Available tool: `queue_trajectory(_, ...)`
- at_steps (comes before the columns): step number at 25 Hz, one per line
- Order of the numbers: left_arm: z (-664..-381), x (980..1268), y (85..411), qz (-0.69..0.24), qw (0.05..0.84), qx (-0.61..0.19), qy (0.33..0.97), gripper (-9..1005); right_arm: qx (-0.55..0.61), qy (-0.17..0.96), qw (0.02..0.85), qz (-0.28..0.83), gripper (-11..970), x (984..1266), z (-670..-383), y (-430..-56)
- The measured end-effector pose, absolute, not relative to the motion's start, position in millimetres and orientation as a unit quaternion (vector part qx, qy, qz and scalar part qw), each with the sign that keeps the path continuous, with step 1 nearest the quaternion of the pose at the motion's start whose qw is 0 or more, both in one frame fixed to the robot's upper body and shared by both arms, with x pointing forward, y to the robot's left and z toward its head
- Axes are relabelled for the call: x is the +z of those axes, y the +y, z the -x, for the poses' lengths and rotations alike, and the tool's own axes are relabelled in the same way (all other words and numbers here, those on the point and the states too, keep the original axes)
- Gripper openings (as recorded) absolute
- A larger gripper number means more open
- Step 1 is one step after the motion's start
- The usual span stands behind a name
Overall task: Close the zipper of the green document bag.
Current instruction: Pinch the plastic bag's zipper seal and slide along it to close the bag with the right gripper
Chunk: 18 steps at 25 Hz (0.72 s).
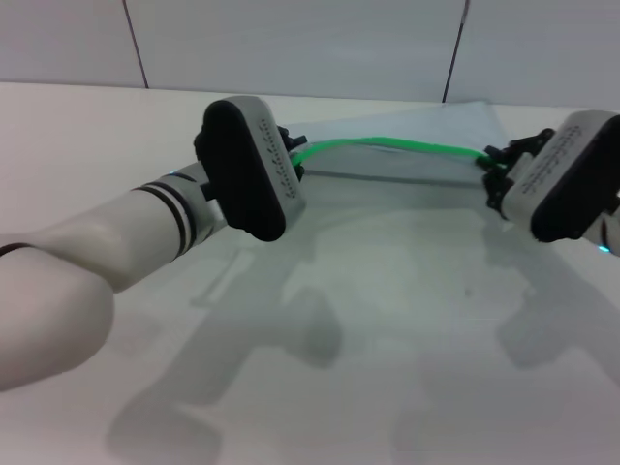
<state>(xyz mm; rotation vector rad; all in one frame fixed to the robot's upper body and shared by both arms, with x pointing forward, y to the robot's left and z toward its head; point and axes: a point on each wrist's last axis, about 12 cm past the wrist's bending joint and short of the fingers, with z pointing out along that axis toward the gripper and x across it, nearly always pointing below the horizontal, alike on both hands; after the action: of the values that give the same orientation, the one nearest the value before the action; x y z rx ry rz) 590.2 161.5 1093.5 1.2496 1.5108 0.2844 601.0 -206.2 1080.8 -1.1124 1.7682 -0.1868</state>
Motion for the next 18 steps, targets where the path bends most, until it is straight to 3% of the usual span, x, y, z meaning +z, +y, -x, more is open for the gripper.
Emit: queue_trajectory(18, -582.5, 1092.3, 177.6, -0.508, 0.55, 0.13, 0.65, 55, -0.12, 0.759, 0.506, 0.391, 80, 1086.3, -607.3, -255.0)
